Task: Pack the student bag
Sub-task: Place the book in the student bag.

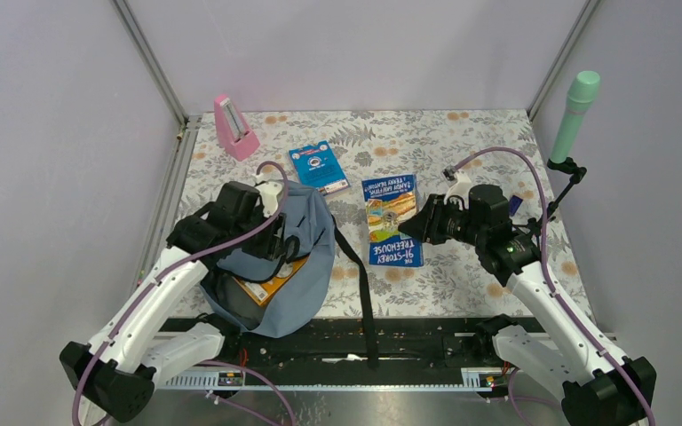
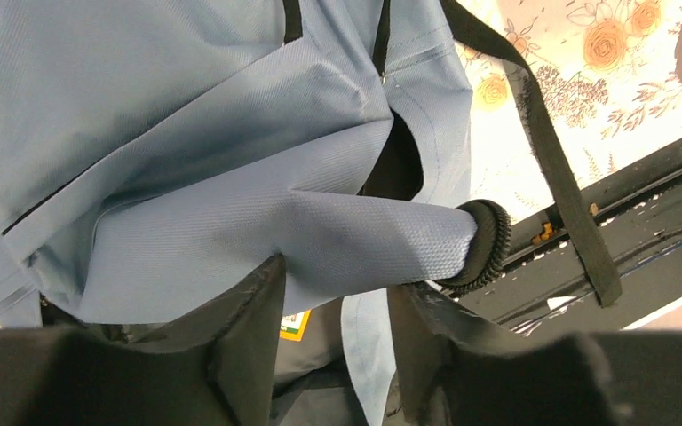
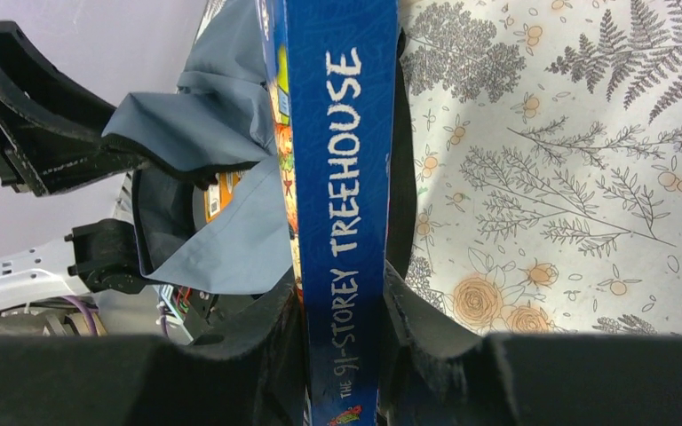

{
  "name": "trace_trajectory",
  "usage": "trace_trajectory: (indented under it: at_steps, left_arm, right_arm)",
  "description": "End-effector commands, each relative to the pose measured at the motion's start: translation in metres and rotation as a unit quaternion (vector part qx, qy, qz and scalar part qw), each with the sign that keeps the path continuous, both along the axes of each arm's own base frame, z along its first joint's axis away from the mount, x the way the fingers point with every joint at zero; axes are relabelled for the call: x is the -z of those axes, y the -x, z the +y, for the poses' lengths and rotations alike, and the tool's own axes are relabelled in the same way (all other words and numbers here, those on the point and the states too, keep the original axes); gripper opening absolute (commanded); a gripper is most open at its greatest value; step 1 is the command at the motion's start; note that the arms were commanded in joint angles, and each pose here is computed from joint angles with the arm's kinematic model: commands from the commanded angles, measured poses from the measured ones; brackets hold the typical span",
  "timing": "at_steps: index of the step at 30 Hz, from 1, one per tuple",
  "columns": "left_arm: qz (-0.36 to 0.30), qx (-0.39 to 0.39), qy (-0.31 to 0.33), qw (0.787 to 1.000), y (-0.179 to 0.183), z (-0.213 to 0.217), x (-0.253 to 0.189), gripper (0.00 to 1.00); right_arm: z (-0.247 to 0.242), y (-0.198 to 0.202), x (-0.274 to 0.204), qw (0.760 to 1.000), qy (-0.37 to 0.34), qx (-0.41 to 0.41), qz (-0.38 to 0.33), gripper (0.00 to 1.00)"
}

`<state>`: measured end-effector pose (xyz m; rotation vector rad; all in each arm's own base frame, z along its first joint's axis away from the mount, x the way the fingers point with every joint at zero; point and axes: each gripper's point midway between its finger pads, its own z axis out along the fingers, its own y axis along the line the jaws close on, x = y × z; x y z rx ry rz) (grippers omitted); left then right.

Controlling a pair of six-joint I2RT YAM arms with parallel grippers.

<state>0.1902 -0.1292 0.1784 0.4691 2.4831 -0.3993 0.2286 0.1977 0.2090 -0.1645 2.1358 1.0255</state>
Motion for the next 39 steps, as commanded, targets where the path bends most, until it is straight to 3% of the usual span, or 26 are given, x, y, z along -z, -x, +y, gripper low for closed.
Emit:
trace_trajectory:
  at_steps: [1,6,9,17,23,31,34,39]
  left_arm:
    - [-0.037,0.031,0.031,0.998,-0.018,-0.020,-0.009,0.36]
    - [-0.056,0.048,0.049,0.996,-0.027,-0.034,-0.015,0.09]
    - [-0.075,0.061,0.064,0.993,-0.035,-0.045,-0.024,0.00]
    - [-0.173,0.110,0.138,0.969,-0.073,-0.087,-0.086,0.00]
    - [-0.250,0.119,0.152,0.949,-0.090,-0.094,-0.116,0.00]
    - [-0.263,0.072,0.115,0.955,-0.089,-0.068,-0.104,0.00]
    - [-0.262,0.067,0.128,0.954,-0.086,-0.069,-0.109,0.00]
    - [-0.242,0.076,0.165,0.953,-0.080,-0.081,-0.117,0.00]
  right_arm:
    - [0.006,0.004,-0.032,0.998,-0.019,-0.032,-0.052,0.00]
    - [0.010,0.013,-0.030,0.997,-0.017,-0.063,-0.049,0.00]
    - [0.015,0.020,-0.027,0.995,-0.023,-0.090,-0.042,0.00]
    - [0.029,0.045,-0.023,0.986,-0.064,-0.156,0.015,0.00]
    - [0.037,0.071,-0.016,0.978,-0.091,-0.175,0.069,0.00]
    - [0.066,0.116,-0.001,0.954,-0.123,-0.223,0.158,0.00]
    - [0.079,0.121,-0.004,0.947,-0.154,-0.222,0.176,0.00]
    - [0.101,0.128,0.009,0.943,-0.145,-0.224,0.197,0.00]
